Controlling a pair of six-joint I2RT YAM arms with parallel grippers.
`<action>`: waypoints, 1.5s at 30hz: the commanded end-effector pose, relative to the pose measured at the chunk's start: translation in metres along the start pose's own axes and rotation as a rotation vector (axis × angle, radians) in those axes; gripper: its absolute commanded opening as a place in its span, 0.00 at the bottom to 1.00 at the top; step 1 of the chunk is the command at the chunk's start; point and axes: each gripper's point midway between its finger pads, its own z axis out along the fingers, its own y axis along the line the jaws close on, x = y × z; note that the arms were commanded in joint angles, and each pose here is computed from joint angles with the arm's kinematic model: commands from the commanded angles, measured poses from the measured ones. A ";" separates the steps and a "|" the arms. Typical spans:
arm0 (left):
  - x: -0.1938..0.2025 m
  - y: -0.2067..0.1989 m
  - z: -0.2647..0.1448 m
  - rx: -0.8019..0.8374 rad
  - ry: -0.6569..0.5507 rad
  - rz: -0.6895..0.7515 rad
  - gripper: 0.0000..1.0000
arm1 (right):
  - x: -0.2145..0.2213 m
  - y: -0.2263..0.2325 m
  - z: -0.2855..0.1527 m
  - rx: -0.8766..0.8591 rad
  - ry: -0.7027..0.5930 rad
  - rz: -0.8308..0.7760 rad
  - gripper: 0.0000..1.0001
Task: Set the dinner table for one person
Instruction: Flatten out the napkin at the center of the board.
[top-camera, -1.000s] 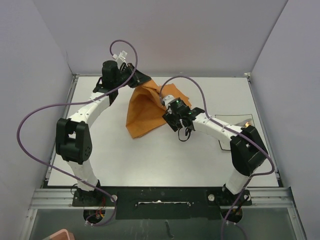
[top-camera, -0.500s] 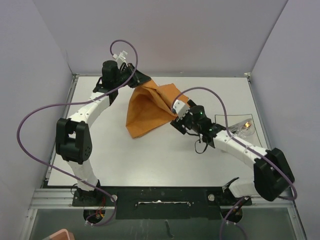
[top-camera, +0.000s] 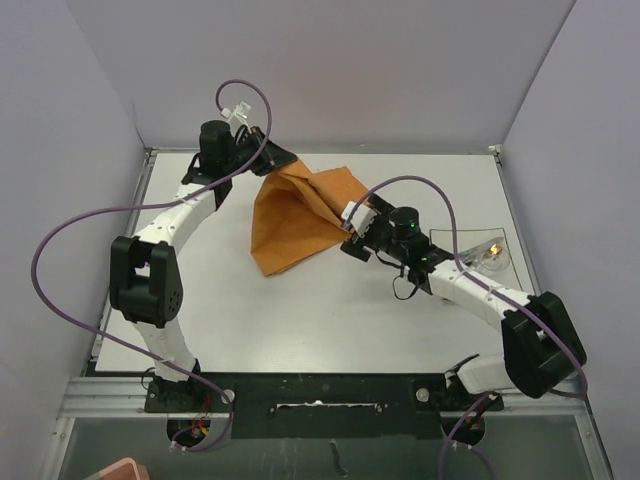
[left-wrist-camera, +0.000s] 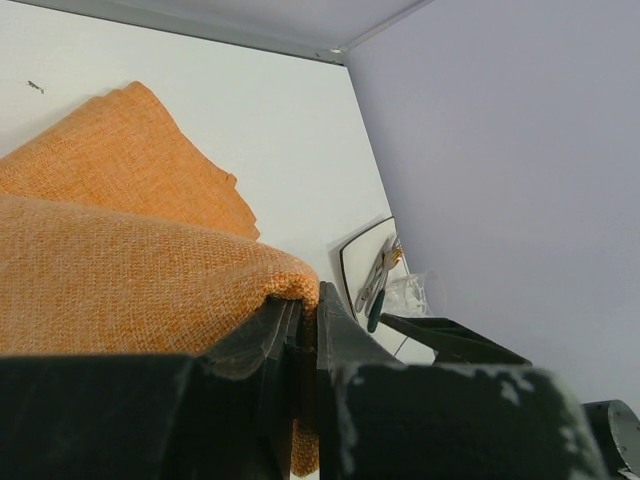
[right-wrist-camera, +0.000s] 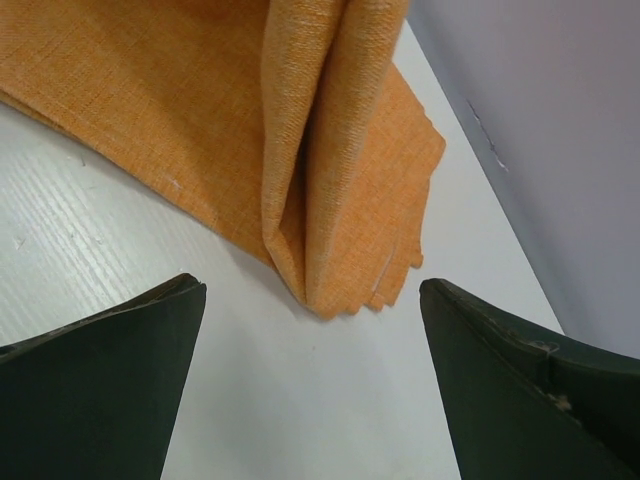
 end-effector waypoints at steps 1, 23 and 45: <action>-0.032 -0.038 -0.008 0.100 -0.066 0.090 0.00 | -0.041 0.000 0.024 -0.031 -0.117 -0.086 0.93; -0.041 -0.044 -0.007 0.105 -0.076 0.098 0.00 | -0.011 -0.027 0.089 0.005 -0.064 -0.061 0.94; -0.049 -0.047 -0.022 0.113 -0.092 0.096 0.00 | 0.000 -0.070 0.083 0.165 0.062 0.084 0.00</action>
